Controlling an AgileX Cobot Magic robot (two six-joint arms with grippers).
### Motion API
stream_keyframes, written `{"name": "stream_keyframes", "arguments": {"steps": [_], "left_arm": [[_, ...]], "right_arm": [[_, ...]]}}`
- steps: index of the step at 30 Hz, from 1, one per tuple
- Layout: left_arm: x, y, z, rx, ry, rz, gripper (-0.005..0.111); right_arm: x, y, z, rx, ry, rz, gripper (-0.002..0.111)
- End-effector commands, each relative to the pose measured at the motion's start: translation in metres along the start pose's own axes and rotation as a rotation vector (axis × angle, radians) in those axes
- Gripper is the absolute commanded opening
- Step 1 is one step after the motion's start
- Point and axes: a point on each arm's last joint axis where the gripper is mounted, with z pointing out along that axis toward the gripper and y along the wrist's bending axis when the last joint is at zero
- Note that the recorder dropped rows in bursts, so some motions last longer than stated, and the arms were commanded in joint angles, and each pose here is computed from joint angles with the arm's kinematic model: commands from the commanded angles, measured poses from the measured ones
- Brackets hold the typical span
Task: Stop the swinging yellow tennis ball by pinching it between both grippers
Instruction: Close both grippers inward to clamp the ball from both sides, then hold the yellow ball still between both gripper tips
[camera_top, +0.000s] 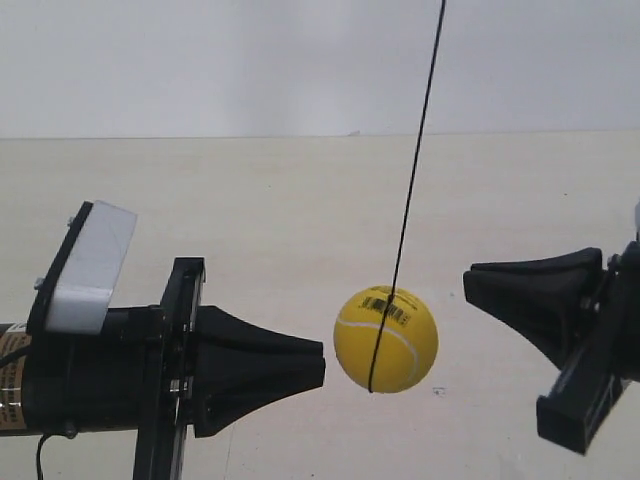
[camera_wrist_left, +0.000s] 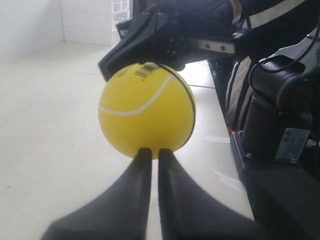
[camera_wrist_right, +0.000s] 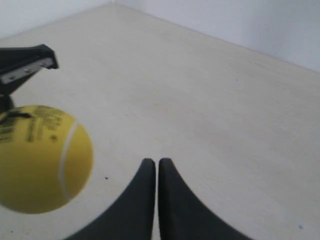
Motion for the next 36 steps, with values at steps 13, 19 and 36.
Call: {"name": "stream_keyframes", "arguments": {"steps": [13,19,36], "left_arm": [[-0.001,-0.004,0.003,0.053,0.005,0.023,0.005],[-0.001,-0.004,0.003,0.058,0.007,0.023,0.005],[-0.009,-0.009,0.000,0.074,-0.008,0.031,0.005]], "right_arm": [[0.017,0.027,0.006,-0.355,-0.028,-0.012,0.000],[0.020,0.025,0.009,-0.364,-0.023,-0.018,0.000],[0.019,0.025,0.009,-0.359,-0.028,-0.026,0.000]]}}
